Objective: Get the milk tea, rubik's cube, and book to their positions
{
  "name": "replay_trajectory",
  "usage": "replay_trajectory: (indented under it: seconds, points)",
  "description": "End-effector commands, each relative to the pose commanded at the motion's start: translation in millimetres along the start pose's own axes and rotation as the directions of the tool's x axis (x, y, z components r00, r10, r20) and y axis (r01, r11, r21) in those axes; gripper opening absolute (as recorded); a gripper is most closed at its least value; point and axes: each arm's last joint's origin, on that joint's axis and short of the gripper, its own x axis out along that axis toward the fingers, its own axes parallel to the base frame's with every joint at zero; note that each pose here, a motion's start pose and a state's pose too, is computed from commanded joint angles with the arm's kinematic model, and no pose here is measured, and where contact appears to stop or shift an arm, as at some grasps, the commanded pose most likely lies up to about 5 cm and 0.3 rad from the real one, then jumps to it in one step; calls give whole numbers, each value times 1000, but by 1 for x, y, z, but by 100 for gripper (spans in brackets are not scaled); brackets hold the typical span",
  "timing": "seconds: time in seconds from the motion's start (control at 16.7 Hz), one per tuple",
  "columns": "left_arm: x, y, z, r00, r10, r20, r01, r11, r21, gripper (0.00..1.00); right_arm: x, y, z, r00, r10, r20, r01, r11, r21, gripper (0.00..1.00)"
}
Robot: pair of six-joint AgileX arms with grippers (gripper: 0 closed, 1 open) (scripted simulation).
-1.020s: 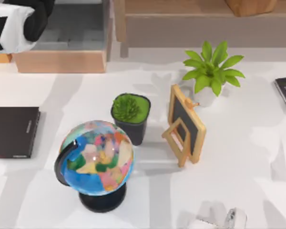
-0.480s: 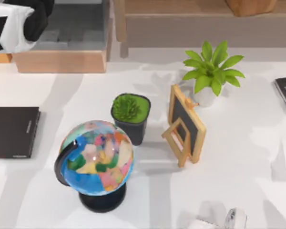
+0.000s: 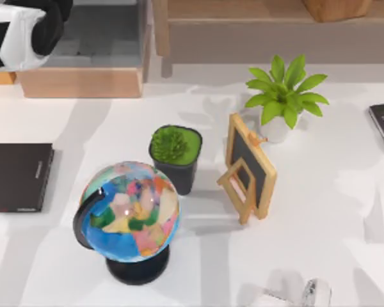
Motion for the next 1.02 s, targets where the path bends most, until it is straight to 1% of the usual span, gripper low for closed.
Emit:
replay_trajectory:
  seconds: [0.36, 0.66, 0.78, 0.84, 0.96, 1.02]
  points:
    - [-10, -1, 10, 1000, -2, 2, 2, 1000, 1, 0, 0, 0, 0, 1000, 0, 0, 0, 1000, 0, 100]
    - [-11, 1, 14, 1000, -5, 12, 4, 1000, 11, 0, 0, 0, 0, 1000, 0, 0, 0, 1000, 0, 100]
    - [-20, 6, 29, 998, -23, 50, 20, 998, 57, 0, 0, 0, 0, 1000, 0, 0, 0, 1000, 0, 100]
    - [-27, 11, 40, 997, -33, 76, 26, 995, 95, 0, 0, 0, 0, 1000, 0, 0, 0, 1000, 0, 100]
    - [-46, 26, 60, 990, -53, 127, 26, 979, 203, 0, 0, 0, 0, 1000, 0, 0, 0, 1000, 0, 100]
    - [-57, 35, 67, 987, -61, 149, 18, 962, 273, 0, 0, 0, 0, 1000, 0, 0, 0, 1000, 0, 100]
